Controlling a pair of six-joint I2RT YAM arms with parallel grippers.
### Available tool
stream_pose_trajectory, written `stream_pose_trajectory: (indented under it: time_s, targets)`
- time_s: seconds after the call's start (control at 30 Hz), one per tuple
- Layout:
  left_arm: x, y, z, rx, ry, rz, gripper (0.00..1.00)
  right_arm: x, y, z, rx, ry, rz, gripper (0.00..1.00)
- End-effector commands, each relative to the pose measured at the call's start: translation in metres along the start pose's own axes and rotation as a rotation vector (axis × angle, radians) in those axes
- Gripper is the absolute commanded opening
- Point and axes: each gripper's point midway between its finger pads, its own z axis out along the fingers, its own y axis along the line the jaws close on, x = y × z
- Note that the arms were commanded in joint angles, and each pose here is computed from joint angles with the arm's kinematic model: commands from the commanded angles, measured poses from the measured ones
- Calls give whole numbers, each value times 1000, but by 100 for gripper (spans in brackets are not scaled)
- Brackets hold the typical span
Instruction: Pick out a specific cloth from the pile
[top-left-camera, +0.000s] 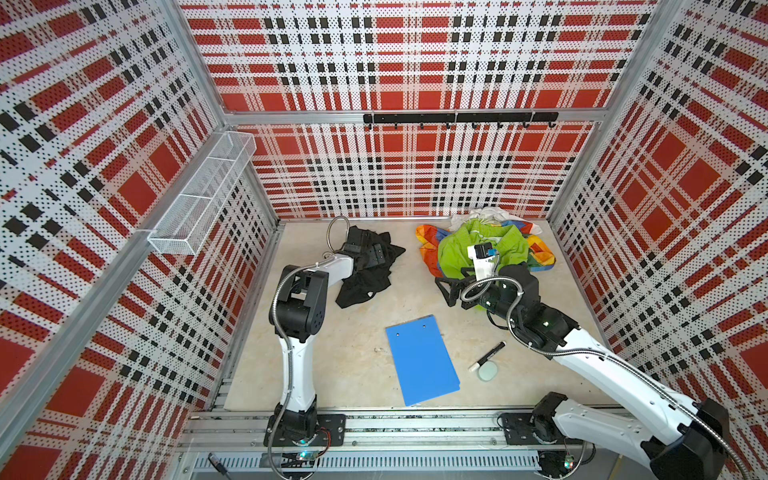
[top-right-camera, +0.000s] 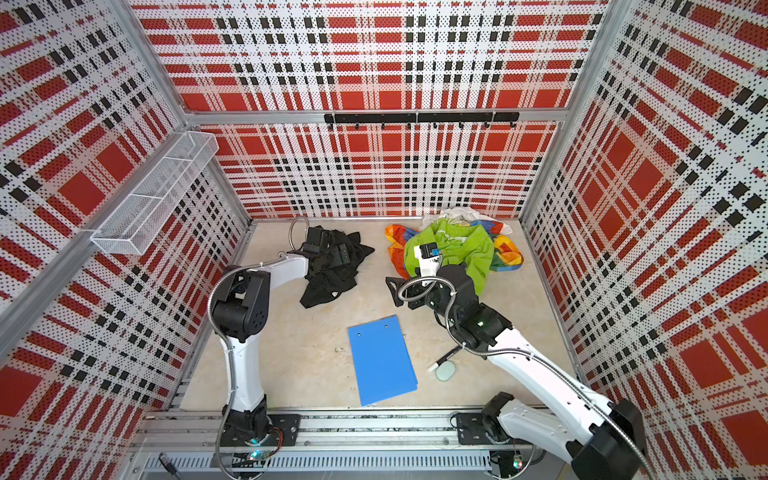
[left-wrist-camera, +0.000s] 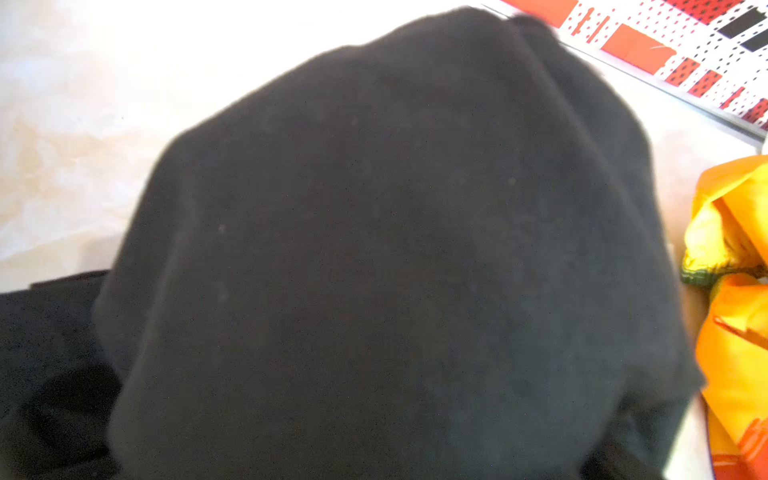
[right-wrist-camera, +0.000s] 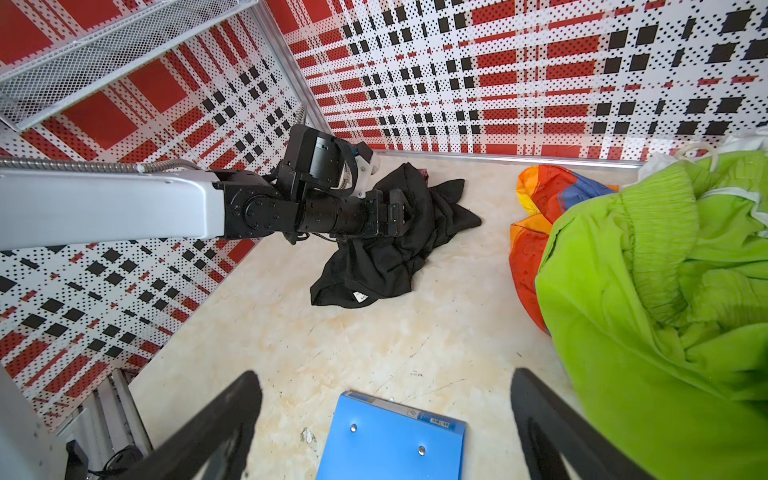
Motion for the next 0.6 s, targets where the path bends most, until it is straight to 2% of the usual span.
stream_pose_trajectory:
  time_s: [0.0,0.3,0.57]
  targets:
    - [-10,-13,-18,35,-12,-5,99,-17,0,-13,16,-51,-36,100]
    - [-51,-25,-70,82,-120,-18,99,-35,7,-23,-6,-77,-22,100]
    - [-68,-32,-108,107,-183,-14,99,-53,4,-32,34,-109,-32,100]
